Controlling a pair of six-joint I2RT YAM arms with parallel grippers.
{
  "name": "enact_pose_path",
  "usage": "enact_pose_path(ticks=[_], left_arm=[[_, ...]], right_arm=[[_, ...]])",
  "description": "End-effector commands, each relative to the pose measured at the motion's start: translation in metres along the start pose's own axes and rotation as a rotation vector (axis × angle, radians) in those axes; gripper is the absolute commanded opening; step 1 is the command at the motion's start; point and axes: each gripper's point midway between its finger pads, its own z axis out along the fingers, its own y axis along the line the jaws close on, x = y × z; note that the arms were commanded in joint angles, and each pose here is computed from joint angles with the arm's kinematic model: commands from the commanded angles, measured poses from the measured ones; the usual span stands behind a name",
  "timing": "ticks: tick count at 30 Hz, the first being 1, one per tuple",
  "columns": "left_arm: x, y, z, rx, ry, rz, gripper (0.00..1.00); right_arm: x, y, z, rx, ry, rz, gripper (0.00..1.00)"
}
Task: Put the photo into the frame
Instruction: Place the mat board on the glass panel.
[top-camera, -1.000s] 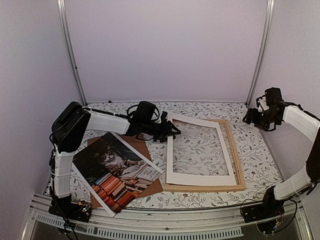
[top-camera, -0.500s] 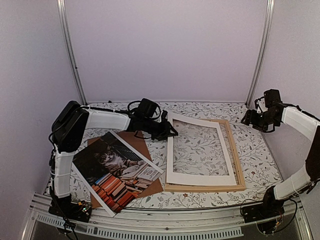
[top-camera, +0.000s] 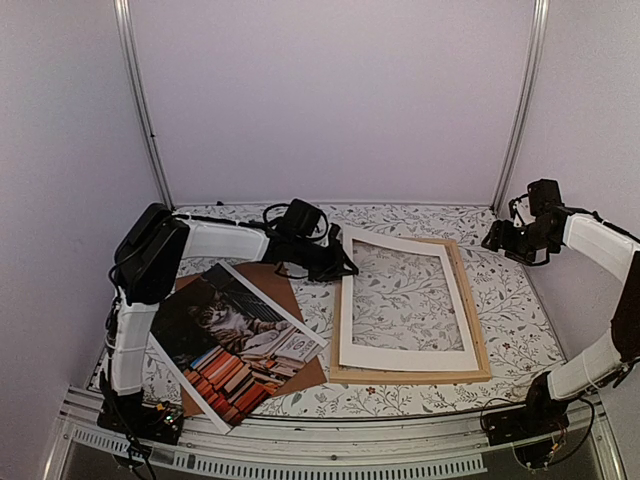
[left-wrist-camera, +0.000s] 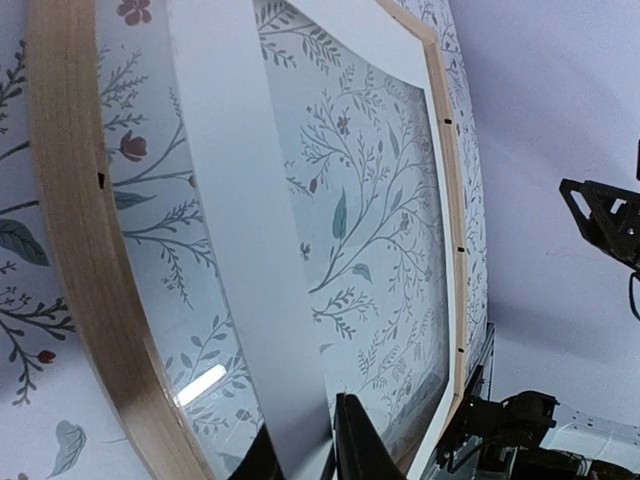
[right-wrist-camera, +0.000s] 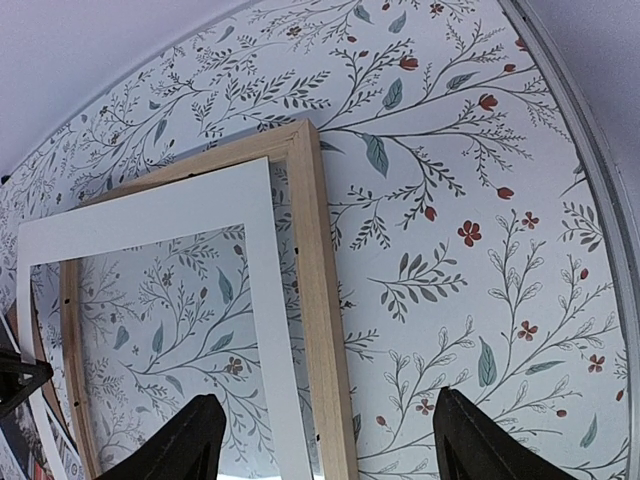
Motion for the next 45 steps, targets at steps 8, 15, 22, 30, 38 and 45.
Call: enact_pose_path(ticks=[8,15,22,30,38,45], left_arm=[[-0.001,-0.009,0.017,0.023,0.010,0.008,0.16],[0.002,-0.010,0.024,0.025,0.023,0.008,0.17],[0.005,-0.007,0.026,0.017,0.029,0.006,0.20],[0.002,-0.006,0.019,-0.022,0.012,0.035,0.40],[0.003,-0.005,0.015,-0.045,0.015,0.060,0.64],[0.004,-0.006,0.013,-0.059,0.030,0.078,0.75]], right_arm=[[0.004,0.001,0.004,-0.016,0.006,-0.001,0.75],[0.007,0.000,0.007,-0.016,0.013,-0.001,0.75],[0.007,0.001,0.008,-0.023,0.015,0.000,0.76],[0.007,0.002,0.008,-0.031,0.013,-0.002,0.76],[0.010,0.002,0.010,-0.040,0.019,-0.004,0.76],[0.011,0.003,0.011,-0.044,0.021,-0.002,0.76]])
